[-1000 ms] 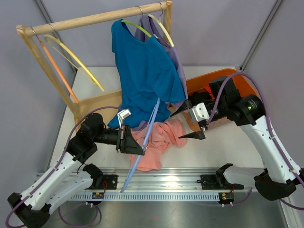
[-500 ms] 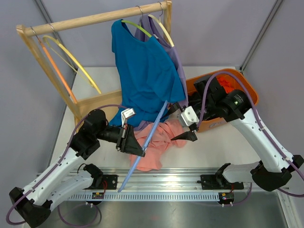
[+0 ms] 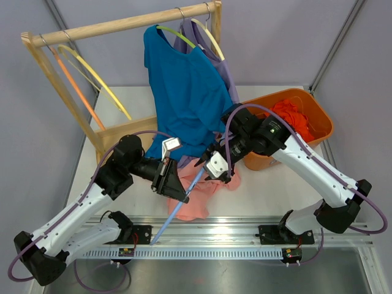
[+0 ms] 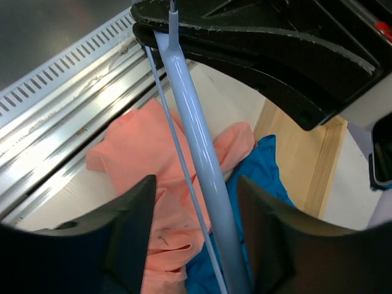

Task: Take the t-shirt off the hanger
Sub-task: Pass the hanger from the left arm to the right, then pass the hanger from the right arm to the left

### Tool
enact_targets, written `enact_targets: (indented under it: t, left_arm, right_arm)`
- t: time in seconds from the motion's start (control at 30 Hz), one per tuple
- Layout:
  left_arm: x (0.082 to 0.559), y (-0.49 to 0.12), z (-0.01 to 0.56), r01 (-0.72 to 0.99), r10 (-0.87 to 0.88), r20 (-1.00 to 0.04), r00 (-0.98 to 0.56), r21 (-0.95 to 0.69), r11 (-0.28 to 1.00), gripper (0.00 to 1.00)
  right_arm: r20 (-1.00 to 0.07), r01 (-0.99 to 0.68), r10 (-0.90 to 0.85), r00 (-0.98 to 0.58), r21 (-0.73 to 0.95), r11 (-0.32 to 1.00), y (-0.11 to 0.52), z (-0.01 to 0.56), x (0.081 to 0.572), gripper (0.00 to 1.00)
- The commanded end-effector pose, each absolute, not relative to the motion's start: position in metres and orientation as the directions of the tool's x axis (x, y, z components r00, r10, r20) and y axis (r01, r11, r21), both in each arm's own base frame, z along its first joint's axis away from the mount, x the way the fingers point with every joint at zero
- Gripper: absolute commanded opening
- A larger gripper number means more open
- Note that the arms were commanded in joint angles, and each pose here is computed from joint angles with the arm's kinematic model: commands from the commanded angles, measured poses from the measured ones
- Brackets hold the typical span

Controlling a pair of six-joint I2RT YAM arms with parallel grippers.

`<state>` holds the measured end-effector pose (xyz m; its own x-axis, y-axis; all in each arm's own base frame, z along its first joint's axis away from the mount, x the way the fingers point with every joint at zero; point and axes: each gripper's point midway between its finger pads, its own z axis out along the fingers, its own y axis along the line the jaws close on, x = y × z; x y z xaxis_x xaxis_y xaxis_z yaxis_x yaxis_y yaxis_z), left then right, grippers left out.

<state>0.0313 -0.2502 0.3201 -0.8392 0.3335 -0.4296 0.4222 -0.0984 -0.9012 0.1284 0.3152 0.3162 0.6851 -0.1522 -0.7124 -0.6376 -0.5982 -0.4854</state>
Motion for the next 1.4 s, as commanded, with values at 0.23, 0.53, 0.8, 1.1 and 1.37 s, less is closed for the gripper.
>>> enact_targets:
  t: [0.23,0.53,0.8,1.1,1.37]
  left_arm:
    - [0.032,-0.251,0.334,0.508,0.350,-0.524,-0.777,-0.849,-0.145,0.01]
    - [0.025,-0.245,0.336,0.531,0.361,-0.547,-0.755,-0.833,-0.154,0.43]
    - [0.020,-0.241,0.334,0.553,0.360,-0.576,-0.734,-0.815,-0.175,0.52]
    - [0.020,-0.241,0.351,0.599,0.330,-0.633,-0.700,-0.773,-0.210,0.54]
    - [0.020,-0.239,0.356,0.626,0.306,-0.655,-0.691,-0.754,-0.199,0.53]
  right_arm:
    - [-0.583,-0.513,-0.105,0.806,-0.599,-0.615,0.314,0.326,0.129,0.10]
    - [-0.571,-0.553,-0.157,0.806,-0.630,-0.546,0.298,0.335,0.128,0.00]
    - [-0.721,-0.703,-0.159,0.674,-0.560,-0.438,0.284,0.359,0.126,0.00]
    - [-0.789,-0.791,-0.208,0.579,-0.480,-0.380,0.262,0.354,0.134,0.00]
    - [-0.792,-0.806,-0.231,0.565,-0.470,-0.358,0.248,0.354,0.131,0.00]
